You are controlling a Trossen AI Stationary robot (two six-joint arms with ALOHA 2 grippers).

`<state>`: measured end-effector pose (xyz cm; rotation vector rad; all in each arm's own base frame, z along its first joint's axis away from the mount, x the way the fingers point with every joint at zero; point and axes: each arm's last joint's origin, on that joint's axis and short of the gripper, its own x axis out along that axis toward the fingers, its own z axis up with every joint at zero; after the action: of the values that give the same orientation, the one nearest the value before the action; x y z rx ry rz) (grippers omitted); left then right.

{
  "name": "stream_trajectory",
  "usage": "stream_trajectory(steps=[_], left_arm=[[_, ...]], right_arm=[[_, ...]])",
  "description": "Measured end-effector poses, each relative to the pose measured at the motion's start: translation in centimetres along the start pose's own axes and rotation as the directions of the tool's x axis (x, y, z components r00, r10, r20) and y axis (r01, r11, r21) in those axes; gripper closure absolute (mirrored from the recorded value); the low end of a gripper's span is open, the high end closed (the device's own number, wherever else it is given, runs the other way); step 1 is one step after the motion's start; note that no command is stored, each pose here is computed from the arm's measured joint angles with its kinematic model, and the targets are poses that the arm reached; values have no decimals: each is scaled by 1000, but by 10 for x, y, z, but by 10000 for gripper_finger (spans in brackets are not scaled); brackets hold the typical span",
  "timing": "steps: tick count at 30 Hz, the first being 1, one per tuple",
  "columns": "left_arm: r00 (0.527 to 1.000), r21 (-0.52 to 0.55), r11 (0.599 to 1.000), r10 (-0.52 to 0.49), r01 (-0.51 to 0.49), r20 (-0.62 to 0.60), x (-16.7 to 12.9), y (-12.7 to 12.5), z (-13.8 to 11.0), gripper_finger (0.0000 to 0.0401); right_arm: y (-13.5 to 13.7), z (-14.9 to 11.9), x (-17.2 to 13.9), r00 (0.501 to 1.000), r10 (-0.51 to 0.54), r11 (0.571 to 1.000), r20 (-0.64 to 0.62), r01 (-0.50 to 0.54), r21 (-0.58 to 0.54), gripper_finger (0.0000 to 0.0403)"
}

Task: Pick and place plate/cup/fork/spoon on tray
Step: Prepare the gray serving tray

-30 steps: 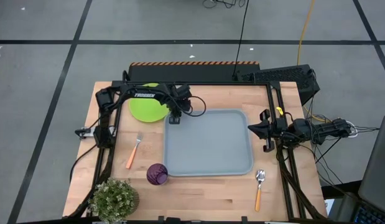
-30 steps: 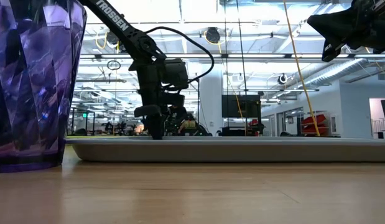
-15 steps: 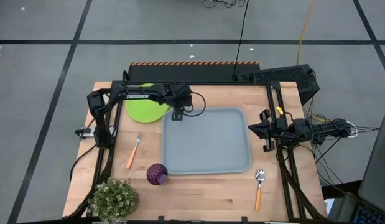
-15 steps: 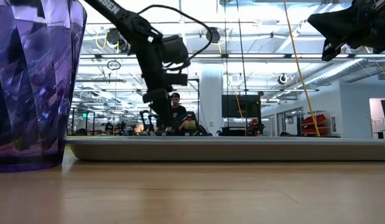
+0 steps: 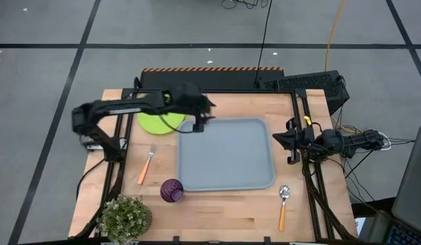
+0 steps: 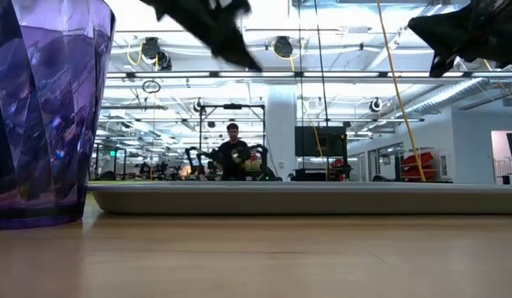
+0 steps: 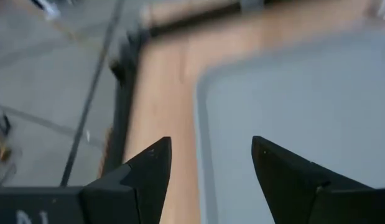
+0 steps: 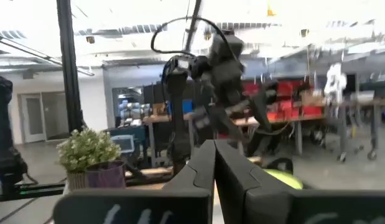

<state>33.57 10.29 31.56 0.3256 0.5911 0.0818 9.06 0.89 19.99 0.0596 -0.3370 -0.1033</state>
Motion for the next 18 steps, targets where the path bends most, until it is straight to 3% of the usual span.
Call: stream_trajectory(steps=[5, 10, 14, 18], left_arm=[[953, -30, 998, -38, 49, 302, -62, 5, 33, 176], [876, 3, 996, -79, 88, 475, -100, 3, 45, 176], [854, 15, 997, -73, 76, 516, -103, -5, 33, 176], [857, -41, 996, -52, 84, 513, -94, -15, 7, 176]], right_arm=[[-3, 3, 0, 994, -102, 994, 25, 102, -22, 403], [-7, -3, 2, 947, -282, 959, -153, 283, -16, 403], [-5, 18, 11, 915, -299, 949, -272, 314, 14, 395], [-1, 35, 26, 846, -311, 933, -434, 358, 29, 384]])
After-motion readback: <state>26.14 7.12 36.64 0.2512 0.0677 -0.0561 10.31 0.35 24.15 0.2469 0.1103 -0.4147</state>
